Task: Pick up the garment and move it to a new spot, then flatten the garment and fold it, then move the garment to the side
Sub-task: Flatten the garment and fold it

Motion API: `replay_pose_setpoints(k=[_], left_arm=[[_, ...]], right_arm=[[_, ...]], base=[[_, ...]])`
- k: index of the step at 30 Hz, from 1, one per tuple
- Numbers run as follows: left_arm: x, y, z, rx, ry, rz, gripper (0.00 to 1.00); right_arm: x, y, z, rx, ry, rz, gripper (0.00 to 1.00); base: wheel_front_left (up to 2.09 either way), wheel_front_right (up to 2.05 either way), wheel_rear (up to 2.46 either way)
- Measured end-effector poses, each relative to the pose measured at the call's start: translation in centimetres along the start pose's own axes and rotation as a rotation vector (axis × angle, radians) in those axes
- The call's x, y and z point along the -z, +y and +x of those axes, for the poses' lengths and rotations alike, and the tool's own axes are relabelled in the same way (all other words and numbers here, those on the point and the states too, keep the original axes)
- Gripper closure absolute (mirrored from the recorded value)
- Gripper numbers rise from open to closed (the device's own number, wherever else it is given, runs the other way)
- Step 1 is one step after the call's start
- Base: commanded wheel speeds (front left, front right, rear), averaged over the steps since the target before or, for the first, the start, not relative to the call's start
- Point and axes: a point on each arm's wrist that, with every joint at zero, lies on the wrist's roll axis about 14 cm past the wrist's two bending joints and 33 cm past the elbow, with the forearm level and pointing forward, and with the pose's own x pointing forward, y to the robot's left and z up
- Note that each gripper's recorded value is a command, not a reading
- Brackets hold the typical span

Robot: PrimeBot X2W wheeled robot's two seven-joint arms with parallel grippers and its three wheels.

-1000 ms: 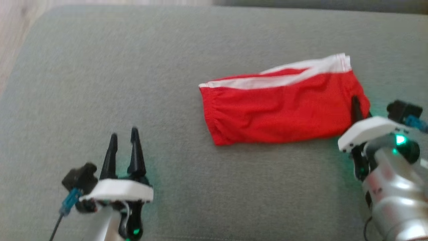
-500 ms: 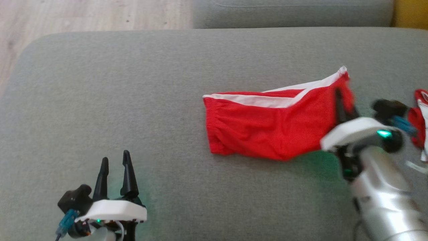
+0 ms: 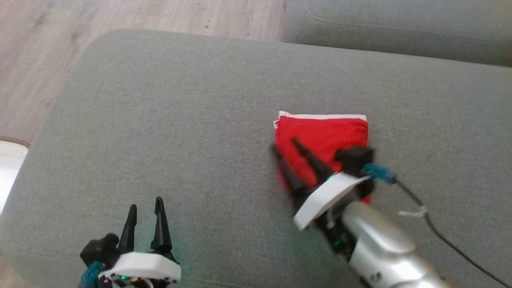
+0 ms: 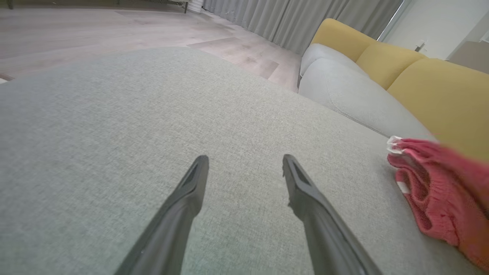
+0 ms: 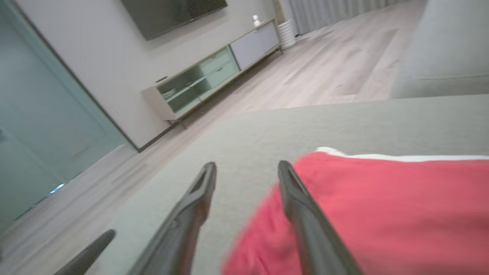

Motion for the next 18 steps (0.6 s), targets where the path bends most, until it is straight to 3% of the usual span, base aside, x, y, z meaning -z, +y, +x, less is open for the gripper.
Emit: replay_pose_setpoints(k=[3,6,12,18], left_arm=[[-0.1,-0.2,-0.1,0.010,-0.003,0.019,0.00],[-0.5,-1.1,0.5,0.035,-0.016,0.047,0.00],[-1.4,-3.3,1.9,0.090,-0.042,0.139,0.00],[-1.8,-4.5,2.7,0.115,-0.058,0.189,0.00]], right_arm=[[0.6,3.1,-0.2,-0.087,0.015,0.011,0.00],[0.0,2.5,-0.6,-0.064,-0.009,0.017,0.00],[-4.4,-6.1,-4.4,0.214,-0.161,-0.058,0.00],[-3.1,-11.5,-10.7,0.452,-0.170,-0.110,0.00]], base=[[0.00,0.00,0.00],[0.00,0.00,0.00],[0.00,0.00,0.00],[0.00,0.00,0.00]])
